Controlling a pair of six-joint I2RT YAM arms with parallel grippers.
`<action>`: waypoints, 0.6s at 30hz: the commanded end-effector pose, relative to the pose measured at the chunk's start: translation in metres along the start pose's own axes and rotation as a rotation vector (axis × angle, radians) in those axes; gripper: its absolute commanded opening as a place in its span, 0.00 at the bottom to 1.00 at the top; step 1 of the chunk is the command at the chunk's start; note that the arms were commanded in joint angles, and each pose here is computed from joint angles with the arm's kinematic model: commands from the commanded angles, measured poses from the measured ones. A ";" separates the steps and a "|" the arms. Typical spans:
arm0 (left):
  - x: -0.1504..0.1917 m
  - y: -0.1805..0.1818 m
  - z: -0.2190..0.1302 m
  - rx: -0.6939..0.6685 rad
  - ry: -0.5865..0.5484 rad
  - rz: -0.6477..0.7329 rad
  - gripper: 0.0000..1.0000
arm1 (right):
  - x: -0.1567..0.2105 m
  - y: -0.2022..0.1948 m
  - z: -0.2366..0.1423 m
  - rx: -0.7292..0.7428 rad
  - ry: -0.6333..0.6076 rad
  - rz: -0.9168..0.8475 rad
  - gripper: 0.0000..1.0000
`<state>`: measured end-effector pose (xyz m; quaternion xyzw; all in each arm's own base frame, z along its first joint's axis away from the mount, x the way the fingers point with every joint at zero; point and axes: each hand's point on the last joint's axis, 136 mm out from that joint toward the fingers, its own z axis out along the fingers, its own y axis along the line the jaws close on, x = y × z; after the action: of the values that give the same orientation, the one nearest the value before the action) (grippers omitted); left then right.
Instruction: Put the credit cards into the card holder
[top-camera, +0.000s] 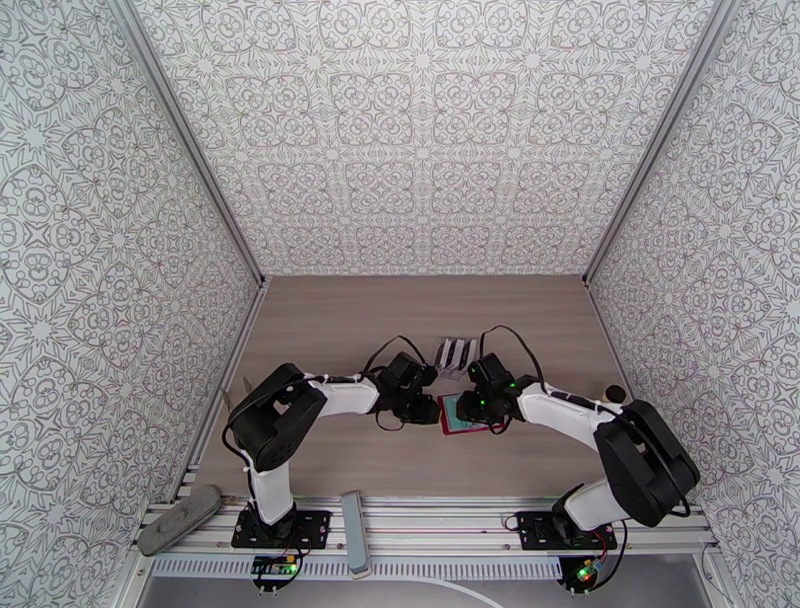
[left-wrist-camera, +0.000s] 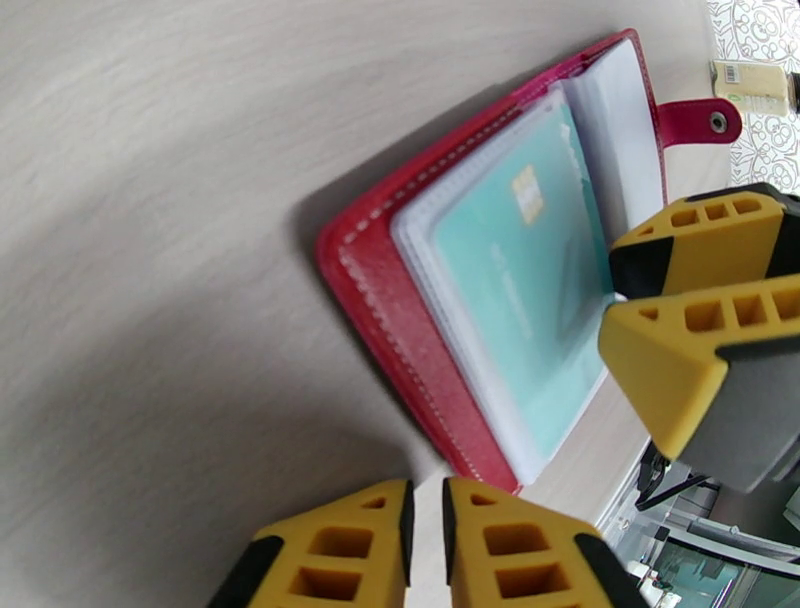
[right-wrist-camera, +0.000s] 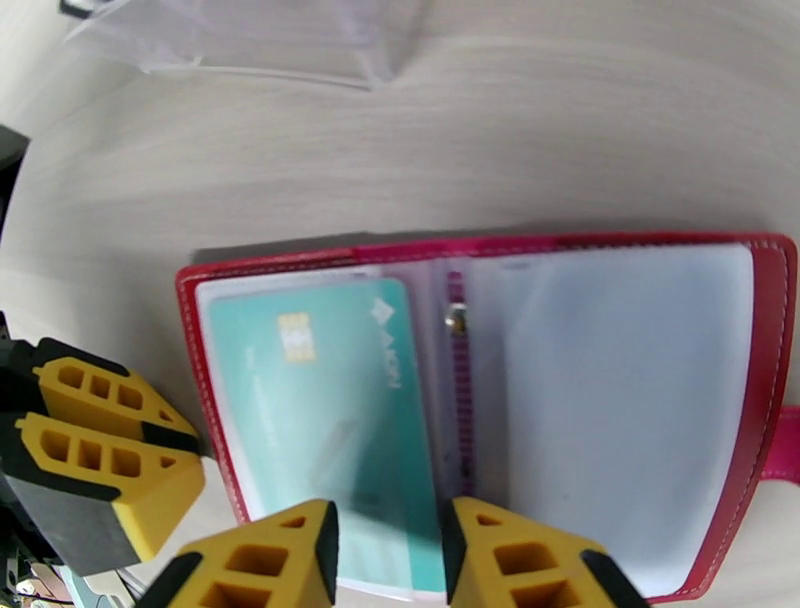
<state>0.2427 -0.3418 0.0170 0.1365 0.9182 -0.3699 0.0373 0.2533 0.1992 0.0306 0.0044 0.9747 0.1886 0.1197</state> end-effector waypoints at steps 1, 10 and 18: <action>0.016 0.047 0.008 -0.136 0.037 -0.061 0.18 | -0.008 0.012 -0.002 -0.013 -0.028 -0.011 0.34; 0.017 0.046 0.008 -0.132 0.040 -0.063 0.18 | -0.004 0.026 0.003 -0.024 -0.015 -0.032 0.34; 0.015 0.051 0.004 -0.140 0.031 -0.069 0.19 | -0.009 0.018 -0.010 0.038 -0.046 -0.035 0.42</action>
<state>0.2431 -0.3414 0.0172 0.1357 0.9180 -0.3709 0.0369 0.2501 0.2124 0.0325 -0.0077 0.9760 0.1812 0.1208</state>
